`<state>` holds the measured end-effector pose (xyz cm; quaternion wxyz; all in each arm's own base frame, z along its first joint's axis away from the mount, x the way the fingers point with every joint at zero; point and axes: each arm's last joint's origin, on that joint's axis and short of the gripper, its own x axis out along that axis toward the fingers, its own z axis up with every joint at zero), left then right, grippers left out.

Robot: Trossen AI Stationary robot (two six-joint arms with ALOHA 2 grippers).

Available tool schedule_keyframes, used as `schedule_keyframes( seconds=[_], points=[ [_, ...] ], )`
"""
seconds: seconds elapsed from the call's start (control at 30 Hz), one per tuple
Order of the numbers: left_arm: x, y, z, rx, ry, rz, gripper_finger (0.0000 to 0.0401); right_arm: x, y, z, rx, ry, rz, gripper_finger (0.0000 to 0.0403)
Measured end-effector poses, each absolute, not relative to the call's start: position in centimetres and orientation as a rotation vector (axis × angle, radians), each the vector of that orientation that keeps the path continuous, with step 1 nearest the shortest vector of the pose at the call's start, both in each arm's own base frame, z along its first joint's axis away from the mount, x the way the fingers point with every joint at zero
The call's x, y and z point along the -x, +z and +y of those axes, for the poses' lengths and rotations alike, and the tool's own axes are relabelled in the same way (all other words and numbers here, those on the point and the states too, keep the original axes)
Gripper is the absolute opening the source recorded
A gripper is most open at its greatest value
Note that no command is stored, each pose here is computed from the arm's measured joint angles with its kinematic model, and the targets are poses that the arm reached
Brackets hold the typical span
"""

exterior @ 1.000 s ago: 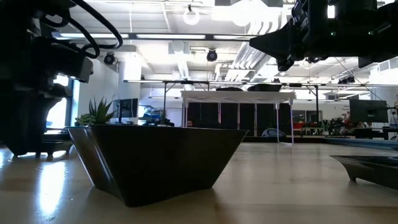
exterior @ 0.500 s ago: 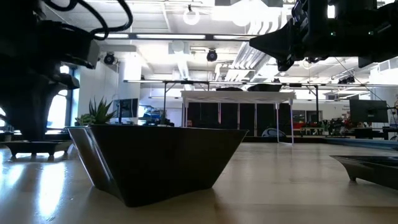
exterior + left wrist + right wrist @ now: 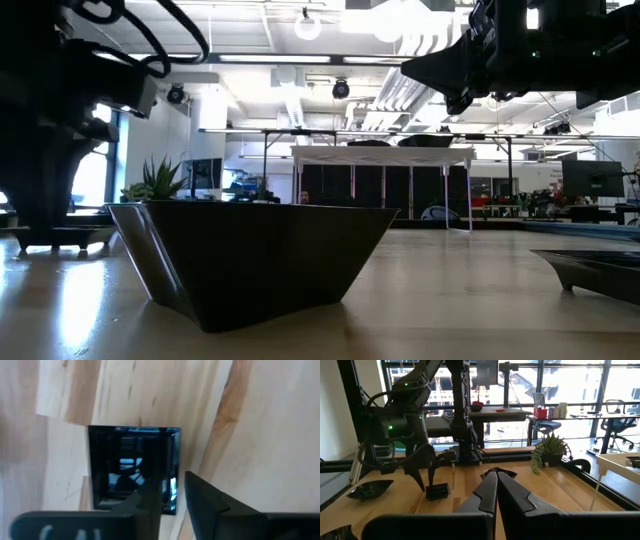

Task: Pick & Place Mini shaped plates
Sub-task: Stack the square plate on top of the square plate on the shelf

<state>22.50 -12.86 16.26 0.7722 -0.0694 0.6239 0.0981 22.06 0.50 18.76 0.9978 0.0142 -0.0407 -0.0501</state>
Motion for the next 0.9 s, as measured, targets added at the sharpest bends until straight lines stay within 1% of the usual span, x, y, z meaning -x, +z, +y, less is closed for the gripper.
schedule_keyframes(
  seconds=[0.1, 0.3, 0.43, 0.7, 0.9],
  points=[
    [-22.6, 15.6, -13.0, 0.144, 0.216, 1.379, 0.0099, -22.1, 18.8, 0.5, -0.029, -0.100, -0.082, 0.0002],
    [-22.8, 15.1, -13.0, 0.126, 0.234, 1.384, 0.0100, -22.1, 18.8, 0.5, -0.029, -0.100, -0.081, 0.0006],
    [-22.8, 15.1, -13.0, 0.121, 0.244, 1.382, 0.0076, -22.1, 18.8, 0.5, -0.028, -0.100, -0.081, 0.0002],
    [-23.2, 16.0, -13.2, 0.112, 0.232, 1.389, 0.0007, -22.1, 18.7, 0.5, -0.027, -0.100, -0.081, 0.0008],
    [-23.4, 17.6, -13.3, 0.028, 0.232, 1.414, 0.0008, -22.1, 18.7, 0.5, -0.028, -0.100, -0.081, 0.0002]
  ],
)
